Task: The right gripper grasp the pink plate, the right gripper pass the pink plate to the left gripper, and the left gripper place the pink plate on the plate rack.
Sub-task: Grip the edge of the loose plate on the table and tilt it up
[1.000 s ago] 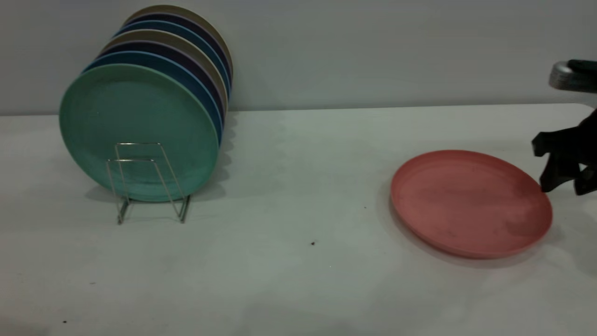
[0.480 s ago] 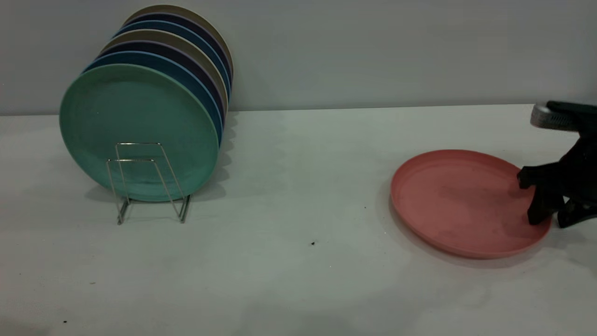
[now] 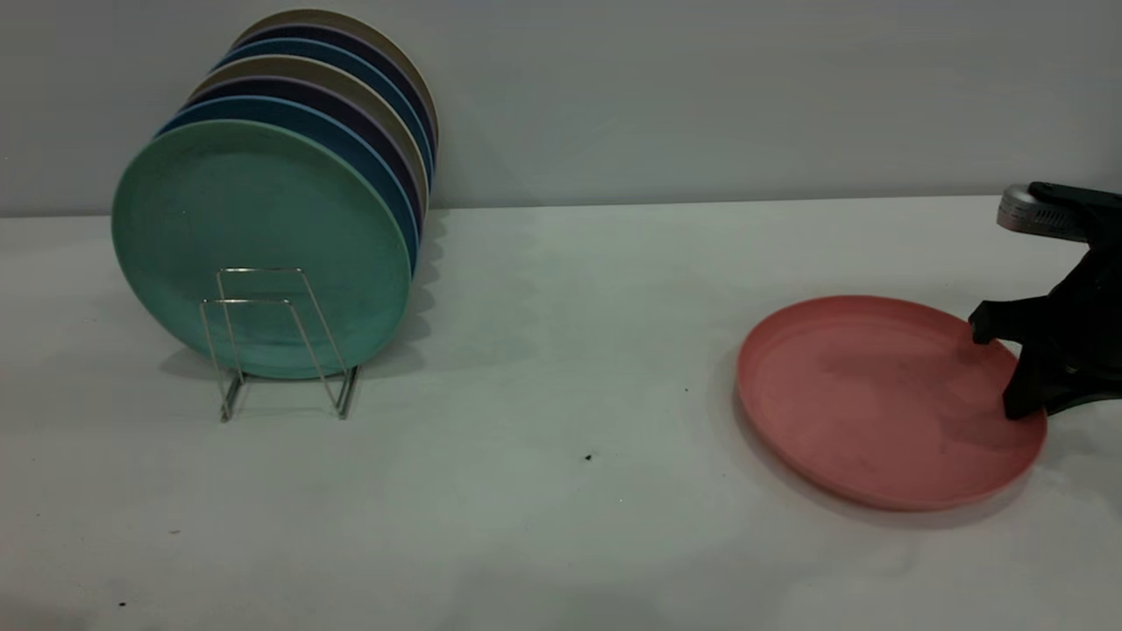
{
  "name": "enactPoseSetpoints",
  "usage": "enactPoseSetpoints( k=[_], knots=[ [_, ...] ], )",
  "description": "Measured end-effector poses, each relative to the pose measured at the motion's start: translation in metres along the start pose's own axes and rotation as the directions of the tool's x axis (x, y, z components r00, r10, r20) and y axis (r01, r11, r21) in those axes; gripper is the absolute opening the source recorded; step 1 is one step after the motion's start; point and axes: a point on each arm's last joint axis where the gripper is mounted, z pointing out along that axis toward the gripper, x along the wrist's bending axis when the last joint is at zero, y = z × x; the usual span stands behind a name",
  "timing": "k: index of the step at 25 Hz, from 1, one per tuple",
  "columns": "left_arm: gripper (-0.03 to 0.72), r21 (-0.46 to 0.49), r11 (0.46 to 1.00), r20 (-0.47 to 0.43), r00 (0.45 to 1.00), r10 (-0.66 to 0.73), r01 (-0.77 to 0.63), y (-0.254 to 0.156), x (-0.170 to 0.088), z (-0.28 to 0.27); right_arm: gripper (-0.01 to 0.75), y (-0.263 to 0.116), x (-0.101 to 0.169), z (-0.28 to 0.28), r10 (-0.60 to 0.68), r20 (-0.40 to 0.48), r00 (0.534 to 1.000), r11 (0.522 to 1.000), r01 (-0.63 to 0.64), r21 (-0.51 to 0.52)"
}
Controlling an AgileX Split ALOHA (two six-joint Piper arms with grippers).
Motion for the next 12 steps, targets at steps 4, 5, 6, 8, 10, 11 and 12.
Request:
enactPoseSetpoints(
  k=[4,5,6,8,10,11,12],
  knots=[
    [0.468,-0.045,0.999,0.003,1.000,-0.024,0.024,0.004,0.000,0.000,0.021,0.006,0.008,-0.021,-0.037,-0.047,0.998,0.999,0.037,0.011],
    [0.468,-0.057,0.998,0.008,0.999,-0.032,0.033,0.005,-0.001,0.000,0.017,0.009,0.010,-0.029,-0.048,-0.058,0.997,0.999,0.049,0.006],
    [0.468,-0.065,0.997,0.012,0.999,-0.039,0.040,0.006,-0.001,0.000,0.014,0.010,0.012,-0.036,-0.057,-0.070,0.996,0.998,0.057,0.004],
    [0.468,-0.080,0.996,0.011,0.999,-0.045,0.046,0.007,-0.001,0.000,0.013,0.015,0.016,-0.051,-0.073,-0.092,0.993,0.997,0.072,-0.008],
    [0.468,-0.084,0.995,0.010,0.999,-0.046,0.046,0.008,-0.001,0.000,0.013,0.016,0.020,-0.062,-0.087,-0.113,0.990,0.996,0.087,-0.001],
    [0.468,-0.084,0.995,0.010,0.999,-0.046,0.046,0.008,-0.001,0.000,0.013,0.015,0.021,-0.066,-0.090,-0.125,0.988,0.996,0.092,0.007],
    [0.468,-0.084,0.995,0.010,0.999,-0.045,0.045,0.008,-0.001,0.000,0.013,0.015,0.023,-0.069,-0.091,-0.137,0.986,0.995,0.094,0.016]
  ],
)
